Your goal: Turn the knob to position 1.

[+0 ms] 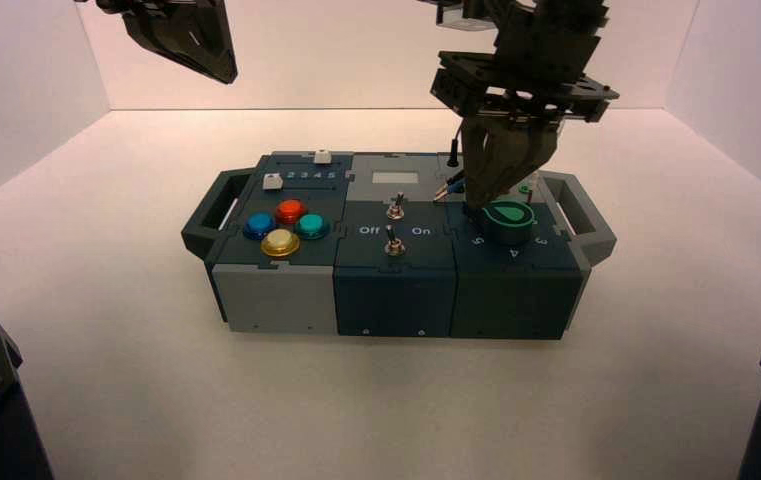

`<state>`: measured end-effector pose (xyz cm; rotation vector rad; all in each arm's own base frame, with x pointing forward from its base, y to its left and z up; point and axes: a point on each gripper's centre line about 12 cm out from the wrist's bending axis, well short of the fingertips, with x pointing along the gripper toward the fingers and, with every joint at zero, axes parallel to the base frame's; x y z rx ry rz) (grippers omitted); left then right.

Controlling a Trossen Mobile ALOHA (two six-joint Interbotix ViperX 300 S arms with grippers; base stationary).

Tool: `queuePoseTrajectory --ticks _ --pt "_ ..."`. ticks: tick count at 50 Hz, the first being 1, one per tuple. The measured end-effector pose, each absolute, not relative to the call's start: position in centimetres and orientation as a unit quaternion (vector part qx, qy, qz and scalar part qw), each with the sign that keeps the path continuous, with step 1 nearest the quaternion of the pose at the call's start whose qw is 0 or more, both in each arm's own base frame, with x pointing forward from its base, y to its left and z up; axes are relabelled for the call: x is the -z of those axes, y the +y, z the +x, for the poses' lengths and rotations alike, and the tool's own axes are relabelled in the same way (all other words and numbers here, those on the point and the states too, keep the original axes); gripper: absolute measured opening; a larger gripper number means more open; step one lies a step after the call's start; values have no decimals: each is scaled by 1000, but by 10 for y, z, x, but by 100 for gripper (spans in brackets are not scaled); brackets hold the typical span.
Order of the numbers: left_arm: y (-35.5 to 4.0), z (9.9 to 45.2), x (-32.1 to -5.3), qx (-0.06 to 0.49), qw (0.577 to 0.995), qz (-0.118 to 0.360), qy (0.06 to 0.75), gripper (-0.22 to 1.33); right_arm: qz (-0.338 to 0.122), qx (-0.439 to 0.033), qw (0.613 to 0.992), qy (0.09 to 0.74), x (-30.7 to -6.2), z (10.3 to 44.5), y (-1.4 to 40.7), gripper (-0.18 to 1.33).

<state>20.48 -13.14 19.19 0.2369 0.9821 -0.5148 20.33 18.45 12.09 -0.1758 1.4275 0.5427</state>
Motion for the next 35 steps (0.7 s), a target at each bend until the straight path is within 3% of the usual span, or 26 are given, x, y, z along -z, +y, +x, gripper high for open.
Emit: queuePoseTrajectory --ticks 35 --pt "-131 204 -191 244 839 116 472 -16 -90 -240 712 654 -108 217 193 -14"
